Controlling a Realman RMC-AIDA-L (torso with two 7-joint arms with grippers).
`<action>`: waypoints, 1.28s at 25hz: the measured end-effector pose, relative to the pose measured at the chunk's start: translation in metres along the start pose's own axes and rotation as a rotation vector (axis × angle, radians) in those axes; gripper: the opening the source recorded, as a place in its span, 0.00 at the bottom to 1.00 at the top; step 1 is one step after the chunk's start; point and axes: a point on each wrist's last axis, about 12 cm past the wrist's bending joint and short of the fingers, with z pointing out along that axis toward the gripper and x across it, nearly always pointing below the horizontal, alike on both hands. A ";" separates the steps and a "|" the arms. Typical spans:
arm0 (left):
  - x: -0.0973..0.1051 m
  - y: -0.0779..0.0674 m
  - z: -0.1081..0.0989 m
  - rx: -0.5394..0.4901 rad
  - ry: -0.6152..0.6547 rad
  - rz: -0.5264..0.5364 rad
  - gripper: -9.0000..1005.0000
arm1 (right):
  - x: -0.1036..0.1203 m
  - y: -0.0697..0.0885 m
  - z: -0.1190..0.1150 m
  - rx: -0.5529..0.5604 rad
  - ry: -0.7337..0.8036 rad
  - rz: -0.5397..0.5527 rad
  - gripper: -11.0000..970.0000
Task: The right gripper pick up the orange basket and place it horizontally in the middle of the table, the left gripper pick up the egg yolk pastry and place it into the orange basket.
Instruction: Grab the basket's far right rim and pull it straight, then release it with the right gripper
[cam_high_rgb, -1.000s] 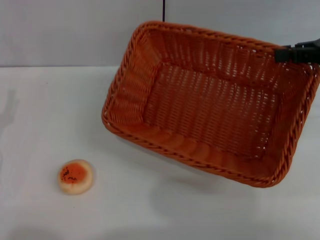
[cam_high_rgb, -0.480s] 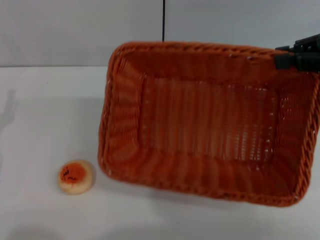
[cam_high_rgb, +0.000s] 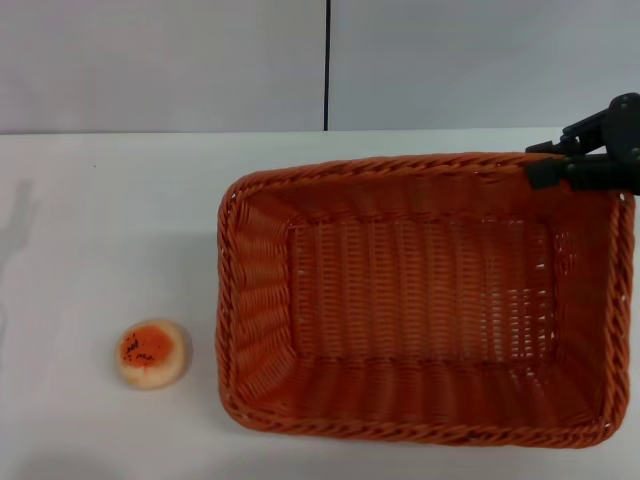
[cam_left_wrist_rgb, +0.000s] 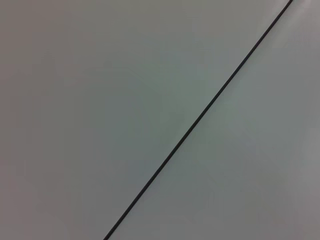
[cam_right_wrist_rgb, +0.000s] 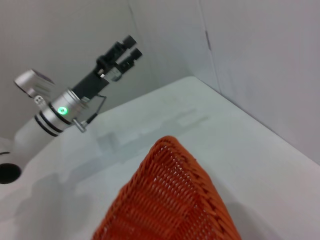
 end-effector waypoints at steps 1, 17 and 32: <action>0.000 0.000 0.000 0.000 0.000 -0.001 0.77 | 0.001 -0.001 0.002 0.007 0.001 0.002 0.18; 0.002 0.000 -0.002 -0.009 0.007 -0.011 0.76 | 0.000 -0.014 0.011 0.077 0.002 0.037 0.18; 0.006 -0.002 0.001 -0.010 0.012 -0.025 0.75 | -0.016 -0.023 0.014 0.147 -0.033 -0.018 0.41</action>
